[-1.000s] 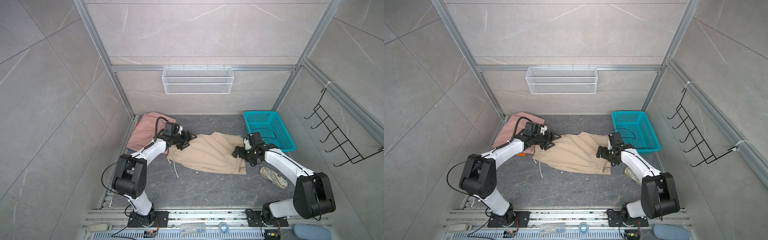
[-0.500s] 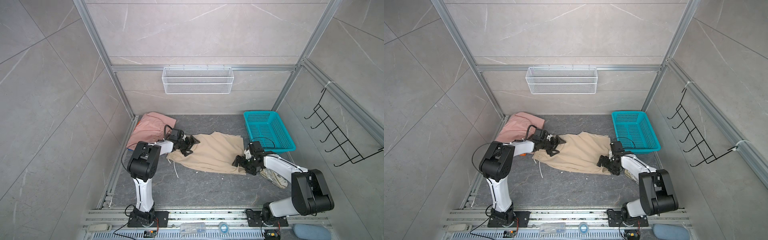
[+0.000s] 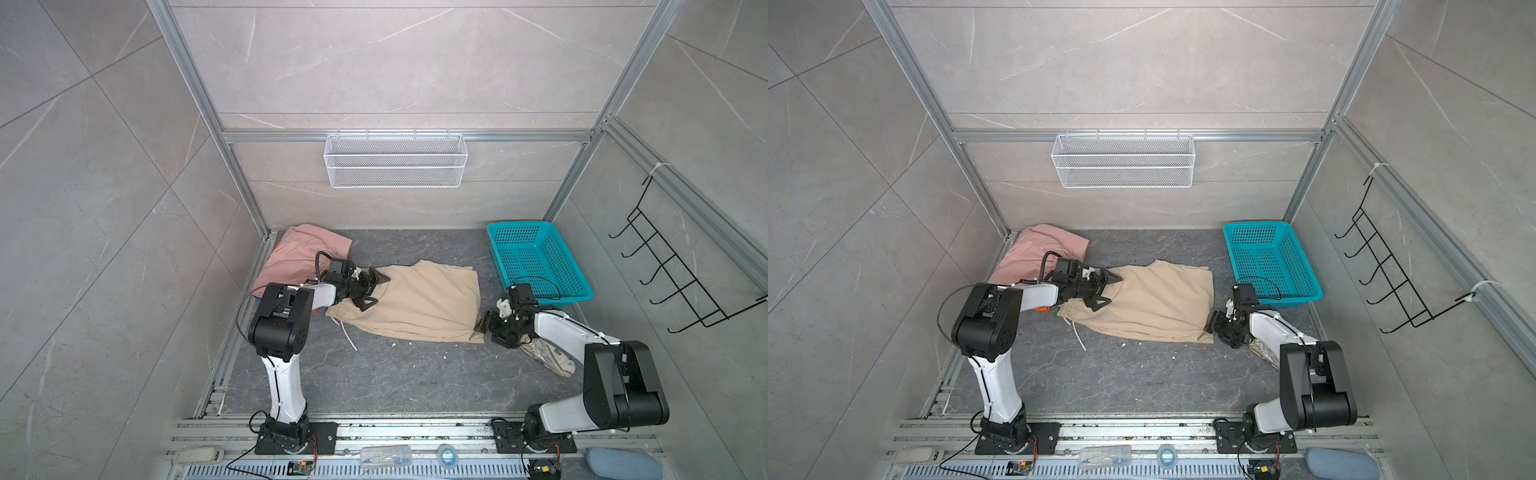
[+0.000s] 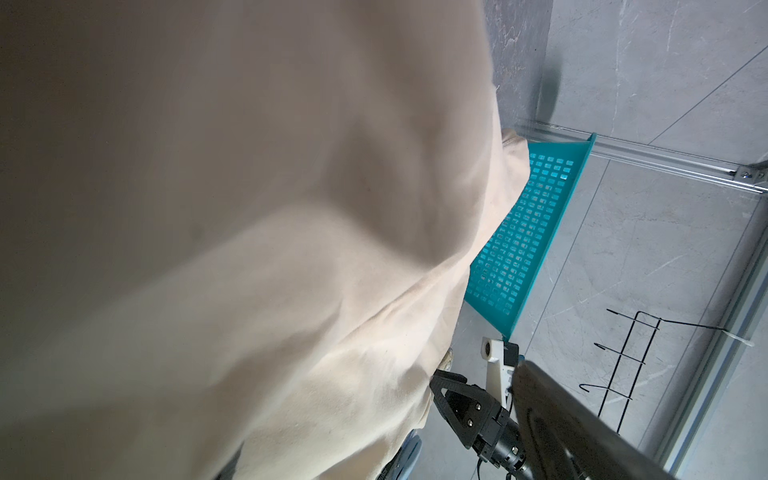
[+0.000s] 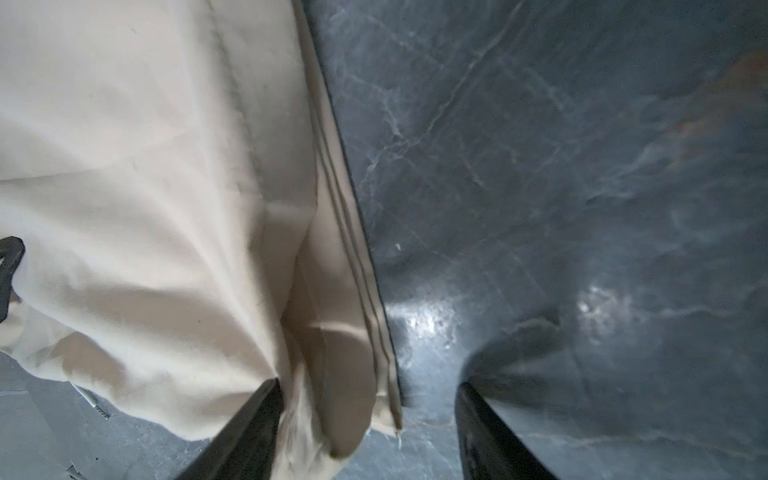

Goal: Fold and stack the shorts

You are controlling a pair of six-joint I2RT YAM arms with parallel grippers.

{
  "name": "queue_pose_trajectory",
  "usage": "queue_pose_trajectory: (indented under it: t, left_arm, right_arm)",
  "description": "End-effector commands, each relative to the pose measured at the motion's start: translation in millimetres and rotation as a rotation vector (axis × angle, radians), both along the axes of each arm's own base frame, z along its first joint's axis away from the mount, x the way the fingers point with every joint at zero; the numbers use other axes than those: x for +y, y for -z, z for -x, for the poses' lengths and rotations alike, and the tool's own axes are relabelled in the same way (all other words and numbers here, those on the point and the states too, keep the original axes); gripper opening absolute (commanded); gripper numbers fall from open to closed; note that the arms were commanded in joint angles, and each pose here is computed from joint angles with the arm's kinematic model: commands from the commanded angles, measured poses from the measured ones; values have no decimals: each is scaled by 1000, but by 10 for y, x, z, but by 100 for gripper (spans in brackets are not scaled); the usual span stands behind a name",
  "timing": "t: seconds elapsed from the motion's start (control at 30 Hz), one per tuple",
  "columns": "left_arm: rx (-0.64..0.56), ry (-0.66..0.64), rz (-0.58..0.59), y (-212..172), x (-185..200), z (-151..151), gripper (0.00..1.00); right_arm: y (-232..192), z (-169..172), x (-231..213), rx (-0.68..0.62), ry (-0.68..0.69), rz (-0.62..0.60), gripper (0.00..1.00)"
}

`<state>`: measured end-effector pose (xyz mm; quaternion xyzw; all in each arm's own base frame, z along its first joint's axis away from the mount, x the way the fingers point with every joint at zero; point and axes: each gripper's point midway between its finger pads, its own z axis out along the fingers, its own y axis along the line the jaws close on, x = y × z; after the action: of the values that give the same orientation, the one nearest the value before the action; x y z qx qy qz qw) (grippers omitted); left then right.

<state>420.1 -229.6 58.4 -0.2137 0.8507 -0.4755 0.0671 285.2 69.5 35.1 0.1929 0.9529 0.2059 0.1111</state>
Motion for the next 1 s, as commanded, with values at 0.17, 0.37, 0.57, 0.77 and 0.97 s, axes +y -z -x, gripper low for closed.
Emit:
queue_pose_trajectory:
  t: [0.17,0.37,0.57,0.77,0.97]
  left_arm:
    - [37,-35,-76,115,153,58,99]
    - [37,-36,-79,120,158,61,99]
    - [36,-34,-80,109,154,60,99]
    - [41,-33,-81,114,154,69,99]
    - [44,-32,-83,118,153,72,99]
  right_arm:
    - [-178,-101,-155,-54,57,-27,58]
    - [-56,-158,-53,-42,46,-84,39]
    - [-17,-186,46,-36,27,-102,38]
    - [15,-139,190,-26,-5,-111,38]
    - [17,-112,199,-27,-5,-96,11]
